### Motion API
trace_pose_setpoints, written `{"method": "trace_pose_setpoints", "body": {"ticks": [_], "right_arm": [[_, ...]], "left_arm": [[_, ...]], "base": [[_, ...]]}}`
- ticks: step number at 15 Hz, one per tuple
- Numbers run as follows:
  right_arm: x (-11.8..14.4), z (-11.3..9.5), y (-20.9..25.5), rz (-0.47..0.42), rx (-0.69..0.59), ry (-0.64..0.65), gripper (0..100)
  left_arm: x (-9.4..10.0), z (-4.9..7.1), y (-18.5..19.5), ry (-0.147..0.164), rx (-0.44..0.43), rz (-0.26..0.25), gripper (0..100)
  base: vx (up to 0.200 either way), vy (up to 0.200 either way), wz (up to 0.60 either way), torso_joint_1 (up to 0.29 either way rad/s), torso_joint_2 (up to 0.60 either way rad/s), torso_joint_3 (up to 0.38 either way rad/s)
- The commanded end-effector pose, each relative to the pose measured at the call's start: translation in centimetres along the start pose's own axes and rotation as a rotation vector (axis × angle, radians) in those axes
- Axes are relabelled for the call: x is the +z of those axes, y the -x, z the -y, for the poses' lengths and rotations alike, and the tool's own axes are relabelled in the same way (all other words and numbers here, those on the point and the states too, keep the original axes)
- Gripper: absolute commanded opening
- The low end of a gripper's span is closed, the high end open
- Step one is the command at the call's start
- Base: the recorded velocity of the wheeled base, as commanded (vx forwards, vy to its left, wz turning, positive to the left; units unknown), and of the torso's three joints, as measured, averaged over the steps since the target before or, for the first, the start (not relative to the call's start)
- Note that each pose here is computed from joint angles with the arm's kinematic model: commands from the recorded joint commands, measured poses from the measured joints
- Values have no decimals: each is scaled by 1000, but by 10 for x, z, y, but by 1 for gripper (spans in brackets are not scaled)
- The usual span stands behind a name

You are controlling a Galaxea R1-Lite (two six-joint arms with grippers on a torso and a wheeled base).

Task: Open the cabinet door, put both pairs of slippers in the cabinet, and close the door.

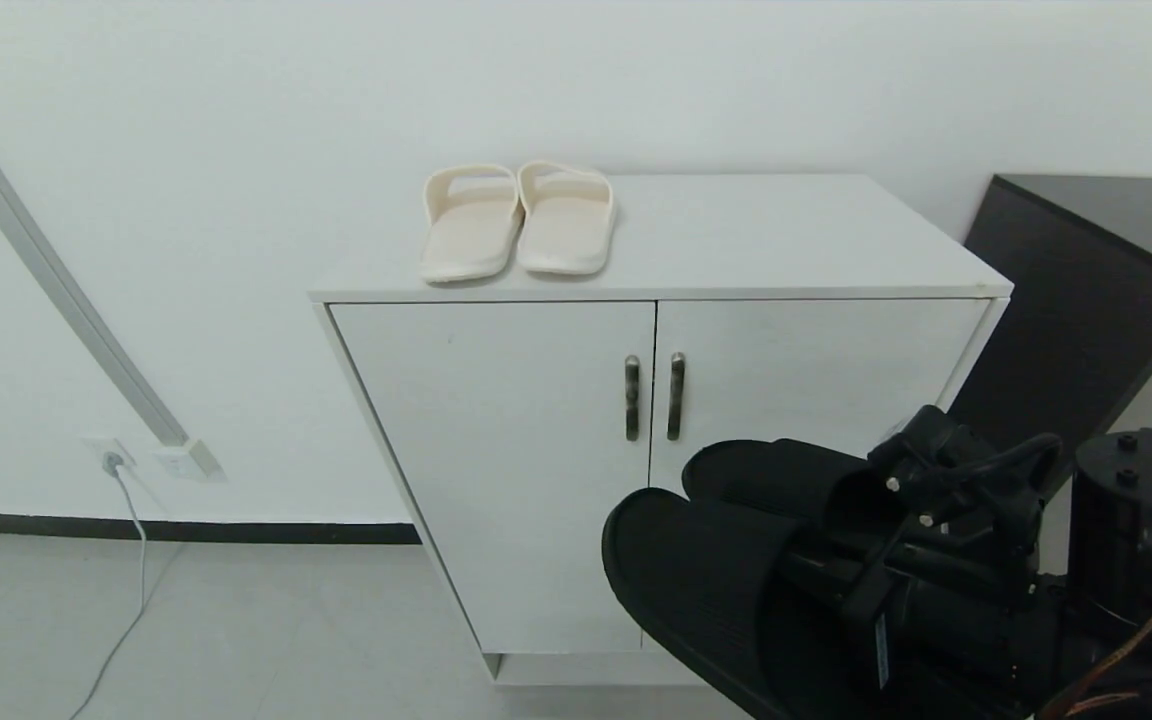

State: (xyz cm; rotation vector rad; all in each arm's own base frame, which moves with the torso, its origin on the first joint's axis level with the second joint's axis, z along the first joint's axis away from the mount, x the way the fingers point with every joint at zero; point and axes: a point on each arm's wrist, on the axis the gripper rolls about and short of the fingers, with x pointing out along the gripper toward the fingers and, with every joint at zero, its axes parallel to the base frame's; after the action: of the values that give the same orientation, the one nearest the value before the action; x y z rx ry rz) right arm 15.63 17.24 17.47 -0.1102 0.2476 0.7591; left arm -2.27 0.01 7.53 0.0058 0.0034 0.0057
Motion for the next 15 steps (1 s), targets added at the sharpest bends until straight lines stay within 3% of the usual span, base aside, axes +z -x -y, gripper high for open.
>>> {"method": "trace_pose_setpoints", "body": {"ticks": [1, 13, 15], "right_arm": [[-3, 0, -1, -11, 2, 6, 0], [-5, -2, 2, -16, 11, 6, 0], [-6, -2, 2, -12, 11, 6, 0]], "left_arm": [[0, 0, 0, 0, 0, -1, 100], [0, 0, 0, 0, -1, -1, 100], [0, 0, -1, -2, -1, -23, 100]], "base": [[0, 0, 0, -173, 496, 325], [0, 0, 0, -104, 463, 353], [0, 0, 0, -17, 349, 347]]}}
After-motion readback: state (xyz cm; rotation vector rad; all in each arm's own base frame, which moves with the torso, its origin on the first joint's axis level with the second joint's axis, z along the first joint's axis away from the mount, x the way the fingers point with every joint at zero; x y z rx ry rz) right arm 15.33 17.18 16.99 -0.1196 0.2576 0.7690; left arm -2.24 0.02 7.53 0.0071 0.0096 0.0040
